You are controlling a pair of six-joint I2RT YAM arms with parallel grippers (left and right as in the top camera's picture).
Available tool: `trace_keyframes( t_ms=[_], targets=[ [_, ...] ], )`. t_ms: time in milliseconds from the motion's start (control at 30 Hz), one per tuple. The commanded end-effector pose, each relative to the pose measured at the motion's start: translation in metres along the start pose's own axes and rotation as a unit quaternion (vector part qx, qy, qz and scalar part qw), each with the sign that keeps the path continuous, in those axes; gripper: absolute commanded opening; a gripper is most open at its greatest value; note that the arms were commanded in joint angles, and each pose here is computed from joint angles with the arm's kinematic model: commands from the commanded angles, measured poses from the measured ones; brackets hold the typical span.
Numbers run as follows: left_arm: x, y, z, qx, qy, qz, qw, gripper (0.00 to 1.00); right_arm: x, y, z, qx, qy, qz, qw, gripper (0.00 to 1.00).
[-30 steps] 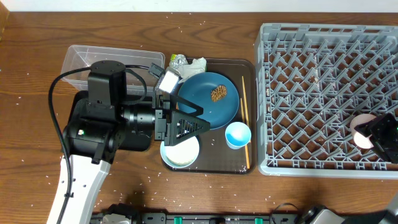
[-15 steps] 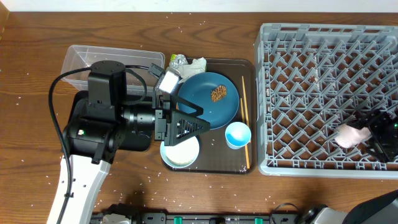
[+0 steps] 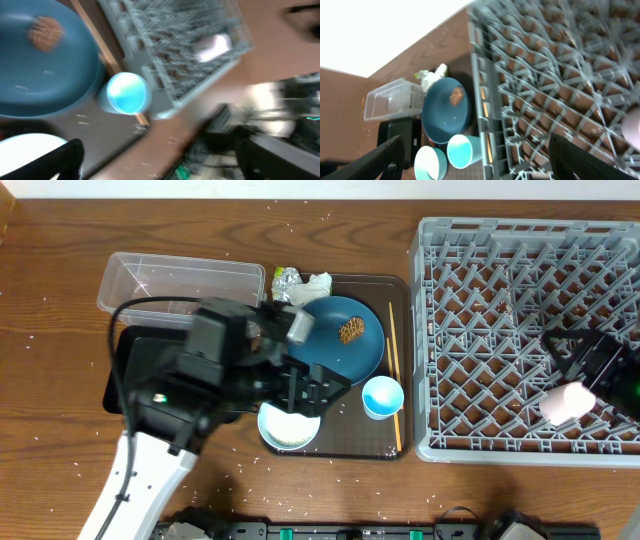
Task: Sort waste into correct bins and load items into the dishwasher rack
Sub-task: 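Grasp the light-blue cup with the left gripper and lift it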
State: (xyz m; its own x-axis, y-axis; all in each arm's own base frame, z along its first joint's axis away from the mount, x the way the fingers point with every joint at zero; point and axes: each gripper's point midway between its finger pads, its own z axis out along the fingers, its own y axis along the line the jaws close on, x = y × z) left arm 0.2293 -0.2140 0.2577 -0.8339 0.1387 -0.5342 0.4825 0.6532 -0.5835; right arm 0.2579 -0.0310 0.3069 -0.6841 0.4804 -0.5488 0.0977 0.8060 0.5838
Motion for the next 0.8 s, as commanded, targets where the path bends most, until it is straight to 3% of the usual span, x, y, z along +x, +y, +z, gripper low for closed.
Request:
trace_keyframes(
  t_ms=[0, 133, 400, 567, 700, 767],
  targets=[
    [-0.016, 0.036, 0.017, -0.154, -0.029, 0.045, 0.987, 0.92, 0.0, 0.017, -0.004, -0.015, -0.01, -0.04, 0.999, 0.84],
    [-0.008, 0.031, 0.066, -0.158, 0.01, 0.074, 0.985, 0.88, 0.002, 0.015, -0.002, -0.01, -0.004, -0.039, 0.999, 0.81],
    [0.036, 0.052, 0.147, -0.184, 0.11, 0.059, 0.975, 0.77, 0.008, -0.001, 0.001, 0.027, 0.015, -0.019, 0.999, 0.8],
    [0.045, 0.068, 0.168, -0.198, 0.129, 0.051, 0.97, 0.71, 0.009, -0.002, 0.003, 0.027, 0.02, -0.014, 0.999, 0.8],
    [0.05, 0.078, 0.18, -0.207, 0.136, 0.041, 0.968, 0.54, 0.008, -0.005, 0.005, 0.029, 0.024, -0.012, 0.999, 0.8],
    [0.053, 0.082, 0.182, -0.214, 0.141, 0.04, 0.966, 0.52, 0.008, -0.006, 0.006, 0.029, 0.026, -0.01, 0.999, 0.8]
  ],
)
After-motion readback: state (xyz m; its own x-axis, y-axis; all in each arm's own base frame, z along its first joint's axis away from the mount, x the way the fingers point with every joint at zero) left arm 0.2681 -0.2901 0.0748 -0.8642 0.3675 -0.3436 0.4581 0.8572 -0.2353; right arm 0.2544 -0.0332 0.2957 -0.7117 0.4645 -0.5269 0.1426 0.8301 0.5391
